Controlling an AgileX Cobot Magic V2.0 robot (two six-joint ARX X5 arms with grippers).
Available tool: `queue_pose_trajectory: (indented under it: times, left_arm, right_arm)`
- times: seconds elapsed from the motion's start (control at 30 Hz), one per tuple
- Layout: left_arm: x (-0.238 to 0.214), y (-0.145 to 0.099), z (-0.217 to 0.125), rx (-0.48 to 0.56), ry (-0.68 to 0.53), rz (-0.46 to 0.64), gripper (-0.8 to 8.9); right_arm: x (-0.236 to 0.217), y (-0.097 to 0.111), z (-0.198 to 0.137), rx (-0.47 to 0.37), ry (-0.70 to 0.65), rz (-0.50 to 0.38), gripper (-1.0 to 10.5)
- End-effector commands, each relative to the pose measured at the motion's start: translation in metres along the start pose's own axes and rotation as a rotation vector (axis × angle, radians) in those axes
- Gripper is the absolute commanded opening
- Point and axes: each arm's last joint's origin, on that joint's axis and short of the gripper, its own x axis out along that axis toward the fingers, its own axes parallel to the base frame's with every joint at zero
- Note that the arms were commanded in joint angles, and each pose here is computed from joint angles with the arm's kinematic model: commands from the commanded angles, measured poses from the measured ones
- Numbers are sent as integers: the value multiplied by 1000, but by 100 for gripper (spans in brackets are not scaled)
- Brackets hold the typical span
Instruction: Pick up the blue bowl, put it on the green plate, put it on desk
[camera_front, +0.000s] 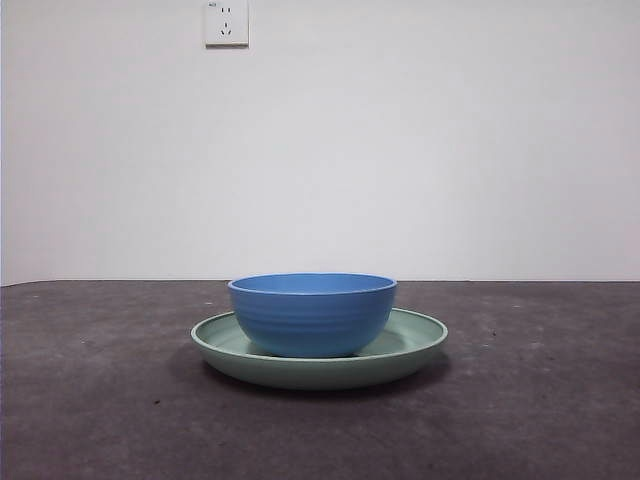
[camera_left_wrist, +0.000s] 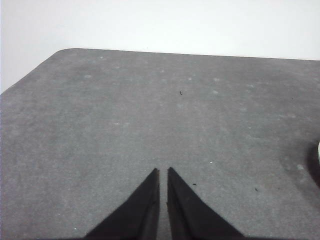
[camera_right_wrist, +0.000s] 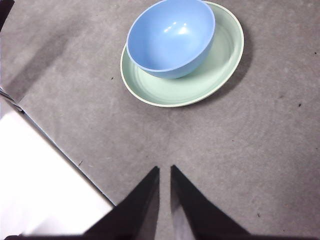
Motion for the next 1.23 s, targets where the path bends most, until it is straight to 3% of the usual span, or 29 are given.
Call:
queue_pose_trajectory:
  times: [0.03,0.2,0.3,0.43,0.57,0.7,0.83,0.93,1.23]
  left_arm:
    - [2,0,-7,0,25,3,26]
    - [2,0,-7,0,25,3,26]
    - [2,0,-7,0,25,3,26]
    - [2,0,-7,0,25,3,26]
    - [2,0,-7,0,25,3,26]
    - [2,0,-7,0,25,3,26]
    - [2,0,-7,0,25,3,26]
    - [2,0,-7,0,25,3,26]
    - [2,0,-7,0,25,3,26]
  right_arm:
    - [-7,4,1,-31,-48,4,32]
    - [-19,10,-3,-91,-142,-5,31]
    - [-21,8,-5,-194,-265,-36,31]
    - [-8,-6,-16,-281,-517,-103,31]
    - [13,-26,-40,-317,-682,-169,31]
    - [32,-44,-64,-250,-733,-261,31]
    - [47,-61,-85,-83,-743,-431,31]
    - [56,-69,-96,-9,-737,-517,31]
    - [67,-81,-113,97,-645,-703,31]
